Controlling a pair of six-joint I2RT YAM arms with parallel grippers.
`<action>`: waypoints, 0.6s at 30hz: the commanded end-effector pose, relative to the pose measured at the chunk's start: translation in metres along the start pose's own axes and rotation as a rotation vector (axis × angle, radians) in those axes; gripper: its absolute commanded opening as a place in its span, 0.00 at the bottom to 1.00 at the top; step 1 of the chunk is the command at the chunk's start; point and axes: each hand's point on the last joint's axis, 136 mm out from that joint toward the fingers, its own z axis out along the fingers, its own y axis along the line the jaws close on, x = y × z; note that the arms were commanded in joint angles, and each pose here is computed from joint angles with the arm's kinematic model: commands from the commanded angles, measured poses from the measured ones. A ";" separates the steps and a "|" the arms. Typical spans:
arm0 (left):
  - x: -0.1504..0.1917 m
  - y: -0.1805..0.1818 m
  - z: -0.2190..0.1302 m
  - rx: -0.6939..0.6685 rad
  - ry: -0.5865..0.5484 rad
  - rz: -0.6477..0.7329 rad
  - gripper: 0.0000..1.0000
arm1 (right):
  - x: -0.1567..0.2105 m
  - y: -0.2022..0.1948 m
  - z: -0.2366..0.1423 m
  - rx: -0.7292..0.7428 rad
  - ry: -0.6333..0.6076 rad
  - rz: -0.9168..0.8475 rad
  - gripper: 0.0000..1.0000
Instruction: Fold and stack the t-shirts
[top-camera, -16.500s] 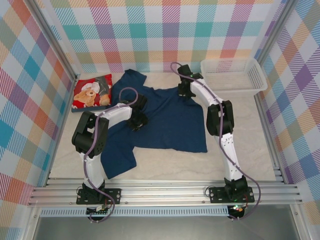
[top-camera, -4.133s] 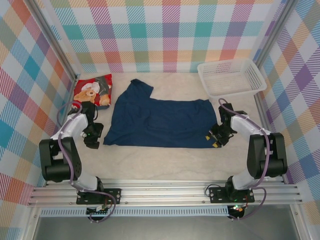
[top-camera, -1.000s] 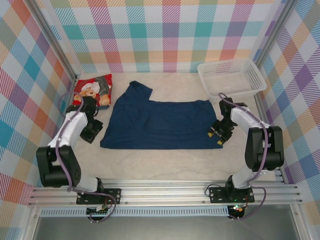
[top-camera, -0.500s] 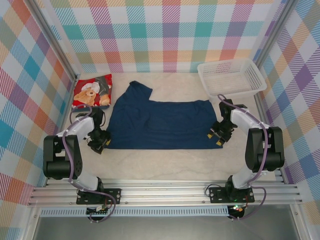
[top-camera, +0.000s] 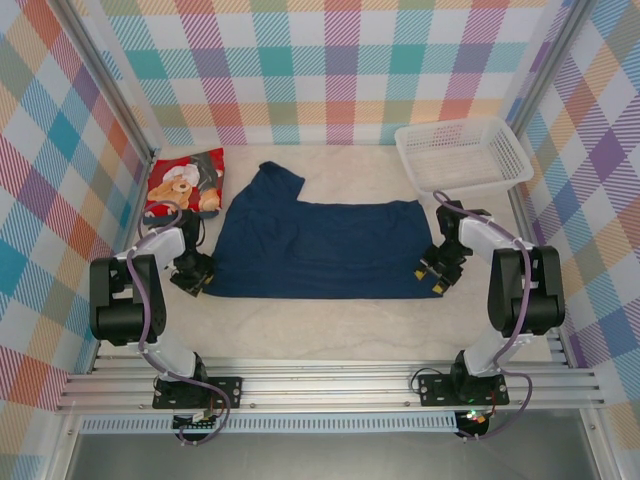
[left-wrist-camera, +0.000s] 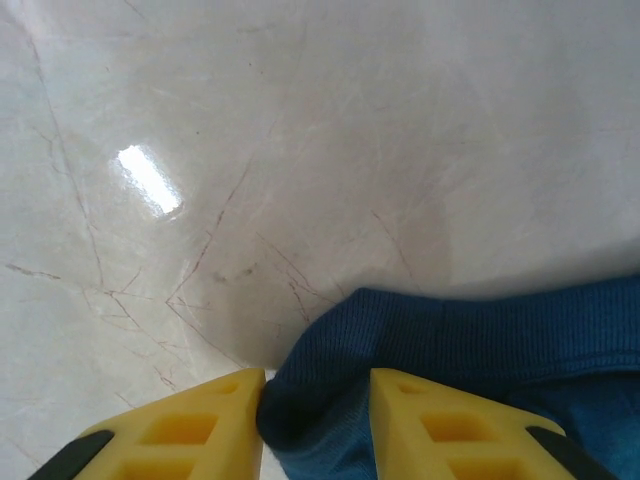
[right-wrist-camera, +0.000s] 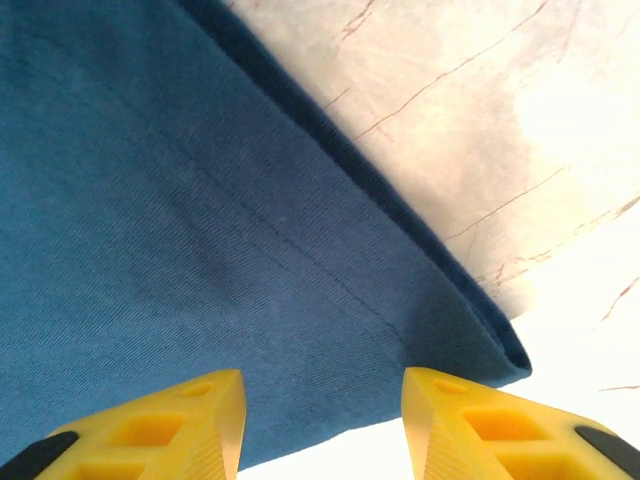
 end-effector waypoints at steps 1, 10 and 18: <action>-0.002 0.007 0.007 -0.029 -0.007 0.008 0.30 | -0.001 -0.010 -0.002 0.044 0.001 0.011 0.46; -0.001 0.014 -0.005 -0.016 -0.036 0.006 0.01 | 0.012 -0.033 -0.021 0.073 -0.036 0.044 0.47; 0.004 0.017 -0.003 -0.014 -0.022 0.010 0.00 | 0.023 -0.048 0.000 0.062 -0.009 0.125 0.43</action>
